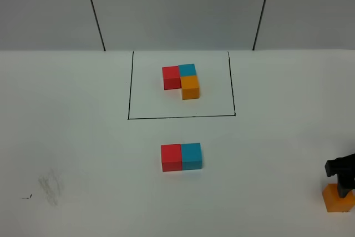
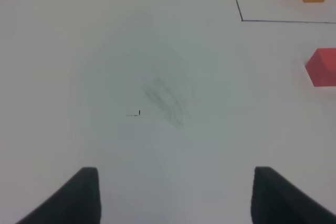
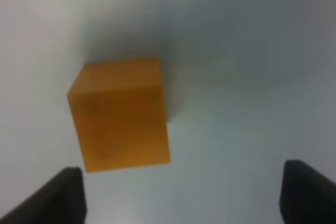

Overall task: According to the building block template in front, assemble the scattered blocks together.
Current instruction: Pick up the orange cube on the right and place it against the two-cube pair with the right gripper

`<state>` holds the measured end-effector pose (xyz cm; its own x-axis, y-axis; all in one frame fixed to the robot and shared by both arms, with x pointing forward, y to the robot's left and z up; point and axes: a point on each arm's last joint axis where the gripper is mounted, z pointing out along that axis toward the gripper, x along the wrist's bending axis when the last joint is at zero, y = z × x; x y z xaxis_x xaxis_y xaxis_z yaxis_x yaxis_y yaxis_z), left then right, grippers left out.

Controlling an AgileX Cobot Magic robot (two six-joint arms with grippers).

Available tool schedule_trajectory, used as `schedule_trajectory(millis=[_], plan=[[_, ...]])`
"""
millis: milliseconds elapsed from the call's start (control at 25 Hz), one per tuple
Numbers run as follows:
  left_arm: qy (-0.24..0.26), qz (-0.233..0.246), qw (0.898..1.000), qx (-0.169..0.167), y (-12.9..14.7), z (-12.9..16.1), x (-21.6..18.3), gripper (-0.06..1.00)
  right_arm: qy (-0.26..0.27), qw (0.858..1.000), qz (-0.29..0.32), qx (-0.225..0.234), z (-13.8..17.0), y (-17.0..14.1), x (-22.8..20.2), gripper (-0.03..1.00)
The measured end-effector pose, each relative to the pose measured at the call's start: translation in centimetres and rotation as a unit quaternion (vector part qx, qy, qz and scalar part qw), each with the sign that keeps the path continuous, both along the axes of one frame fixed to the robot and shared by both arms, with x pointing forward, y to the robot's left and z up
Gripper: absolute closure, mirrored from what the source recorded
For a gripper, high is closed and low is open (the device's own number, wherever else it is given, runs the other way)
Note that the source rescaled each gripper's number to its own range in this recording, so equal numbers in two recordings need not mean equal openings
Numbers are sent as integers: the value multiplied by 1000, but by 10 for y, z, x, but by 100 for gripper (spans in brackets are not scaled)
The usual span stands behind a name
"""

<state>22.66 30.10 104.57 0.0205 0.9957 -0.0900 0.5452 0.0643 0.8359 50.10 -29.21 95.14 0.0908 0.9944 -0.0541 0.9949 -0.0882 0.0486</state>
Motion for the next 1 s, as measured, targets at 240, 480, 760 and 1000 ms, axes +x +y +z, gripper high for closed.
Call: schedule_trajectory(millis=[240,480,760,1000], plan=[[0,0,1000,0,0,0,0,-2,-34,999,13,12,-1,11,5,40],[0,0,1000,0,0,0,0,-2,-29,999,6,22,-6,13,0,40],[0,0,1000,0,0,0,0,-2,-34,999,4,26,-10,14,-1,40],[0,0,1000,0,0,0,0,-2,-36,999,0,31,-10,15,-1,40]])
